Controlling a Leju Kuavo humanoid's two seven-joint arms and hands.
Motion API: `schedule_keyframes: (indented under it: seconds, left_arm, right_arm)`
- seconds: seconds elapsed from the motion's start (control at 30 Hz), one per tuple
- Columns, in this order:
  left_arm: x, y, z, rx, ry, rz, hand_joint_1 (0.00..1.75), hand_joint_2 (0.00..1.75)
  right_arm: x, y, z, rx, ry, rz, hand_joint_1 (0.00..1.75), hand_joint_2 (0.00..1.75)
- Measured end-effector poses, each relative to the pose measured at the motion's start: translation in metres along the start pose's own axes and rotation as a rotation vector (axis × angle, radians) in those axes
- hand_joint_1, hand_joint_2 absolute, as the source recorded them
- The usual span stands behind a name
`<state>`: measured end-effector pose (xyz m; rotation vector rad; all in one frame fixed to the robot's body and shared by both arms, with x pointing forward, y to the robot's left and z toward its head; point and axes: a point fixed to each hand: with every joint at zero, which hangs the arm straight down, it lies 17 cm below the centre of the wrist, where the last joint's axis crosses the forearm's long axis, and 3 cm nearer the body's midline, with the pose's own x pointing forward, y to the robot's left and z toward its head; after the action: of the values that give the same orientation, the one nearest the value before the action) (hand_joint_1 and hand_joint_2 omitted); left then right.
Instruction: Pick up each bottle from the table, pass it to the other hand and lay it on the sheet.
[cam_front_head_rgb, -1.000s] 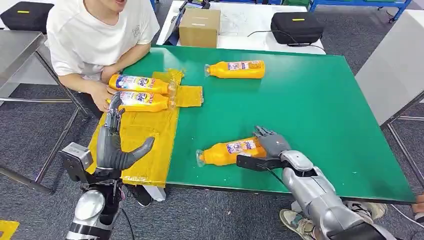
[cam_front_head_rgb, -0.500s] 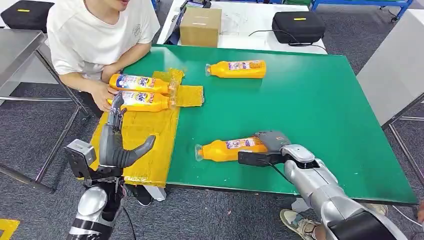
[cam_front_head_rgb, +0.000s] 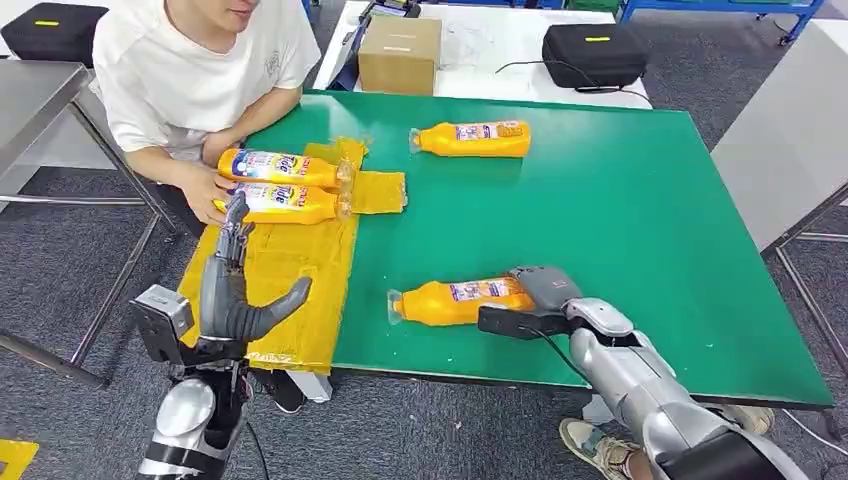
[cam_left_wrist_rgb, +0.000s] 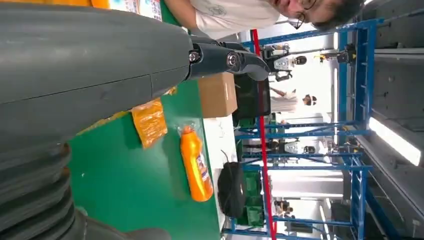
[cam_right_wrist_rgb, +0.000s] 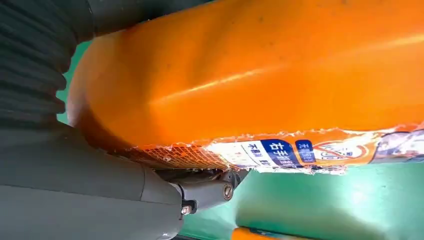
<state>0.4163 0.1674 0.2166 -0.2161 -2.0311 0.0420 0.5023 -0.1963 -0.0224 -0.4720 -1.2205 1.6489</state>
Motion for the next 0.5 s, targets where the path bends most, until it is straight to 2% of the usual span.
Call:
schedule_keyframes:
  seconds: [0.1,0.17,0.27,0.37,0.5]
  left_arm:
    - [0.000,0.000,0.000,0.000,0.001,0.000,0.00,1.75]
    - [-0.002,-0.001,0.003,-0.006,0.006,0.001,0.00,1.75]
    - [-0.008,-0.002,0.012,-0.008,0.028,0.004,0.00,1.75]
    - [-0.016,-0.009,0.027,-0.038,0.058,0.035,0.00,1.75]
    - [-0.009,-0.028,0.049,-0.100,0.065,0.313,0.00,1.75]
  right_arm:
    - [0.002,0.001,0.000,-0.002,-0.007,-0.014,1.75,1.75]
    - [0.010,0.003,0.002,-0.031,-0.042,-0.105,1.75,1.75]
    - [0.031,0.008,0.006,-0.148,-0.099,-0.214,1.75,1.75]
    - [0.072,0.012,0.014,-0.264,-0.191,-0.481,1.75,1.75]
    - [0.113,0.001,0.031,-0.423,-0.269,-0.796,1.75,1.75]
